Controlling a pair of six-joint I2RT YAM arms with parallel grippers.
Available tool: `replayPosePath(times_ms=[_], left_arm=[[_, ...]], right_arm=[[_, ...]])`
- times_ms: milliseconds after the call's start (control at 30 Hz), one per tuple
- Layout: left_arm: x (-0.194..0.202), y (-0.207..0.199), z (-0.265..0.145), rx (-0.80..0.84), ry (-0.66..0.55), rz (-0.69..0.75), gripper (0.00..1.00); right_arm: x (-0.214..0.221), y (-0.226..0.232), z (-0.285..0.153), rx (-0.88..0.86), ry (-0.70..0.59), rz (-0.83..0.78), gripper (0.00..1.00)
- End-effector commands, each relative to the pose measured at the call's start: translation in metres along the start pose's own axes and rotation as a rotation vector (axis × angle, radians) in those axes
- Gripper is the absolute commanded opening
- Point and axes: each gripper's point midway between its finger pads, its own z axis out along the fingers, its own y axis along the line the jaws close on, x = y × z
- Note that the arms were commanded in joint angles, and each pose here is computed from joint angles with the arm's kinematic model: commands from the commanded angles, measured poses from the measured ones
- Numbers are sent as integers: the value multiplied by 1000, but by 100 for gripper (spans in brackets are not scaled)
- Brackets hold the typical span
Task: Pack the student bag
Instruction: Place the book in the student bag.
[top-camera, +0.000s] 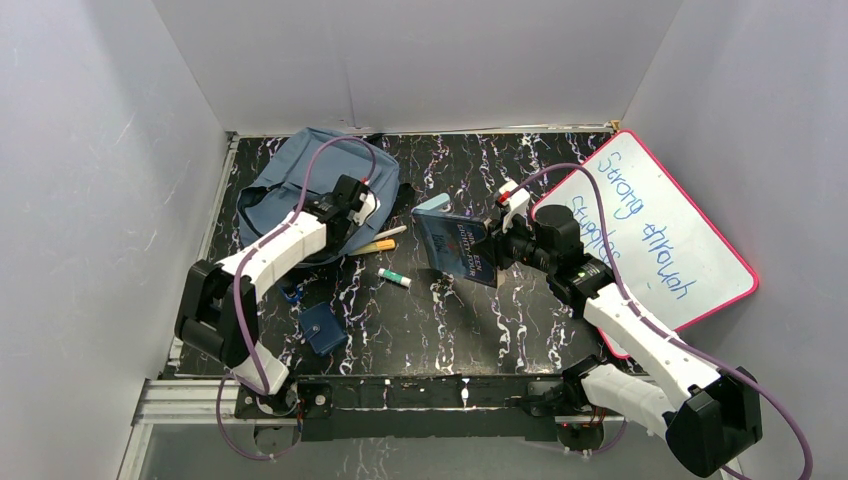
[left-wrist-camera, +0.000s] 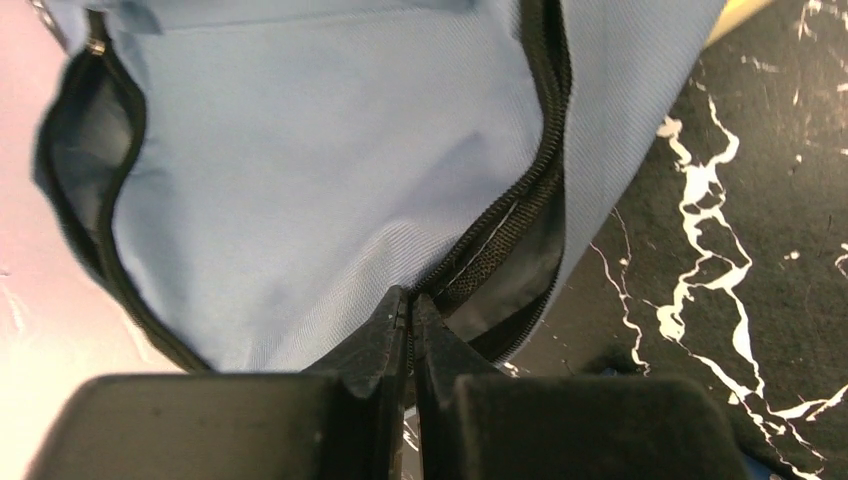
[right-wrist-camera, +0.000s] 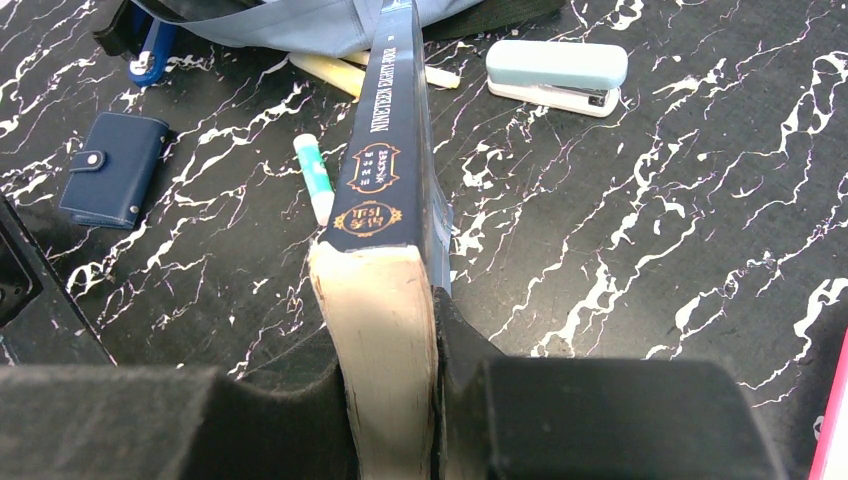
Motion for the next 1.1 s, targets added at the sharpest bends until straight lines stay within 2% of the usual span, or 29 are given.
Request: replayPosePath(times_ms=[0,233,467,833,1067], left_arm=[[-27,39,-27,-100,-94,-55,0],[-78,69,-63,-115,-270,-115,0],[-101,71,-67,-98,-299,-95,0],[-165,56,-108,12,-495,-109,0],[-210,22,-127,48,-570,-44,0]], right_arm=[[-63,12,-7,-44,-201,-55,0],[-62,12,-9,-43,-218,-54,0],[-61,9,-12,-17,-233,-54,0],[-55,5,-14,7,-237,-47,0],[-54,2,-18,30,-247,-42,0]])
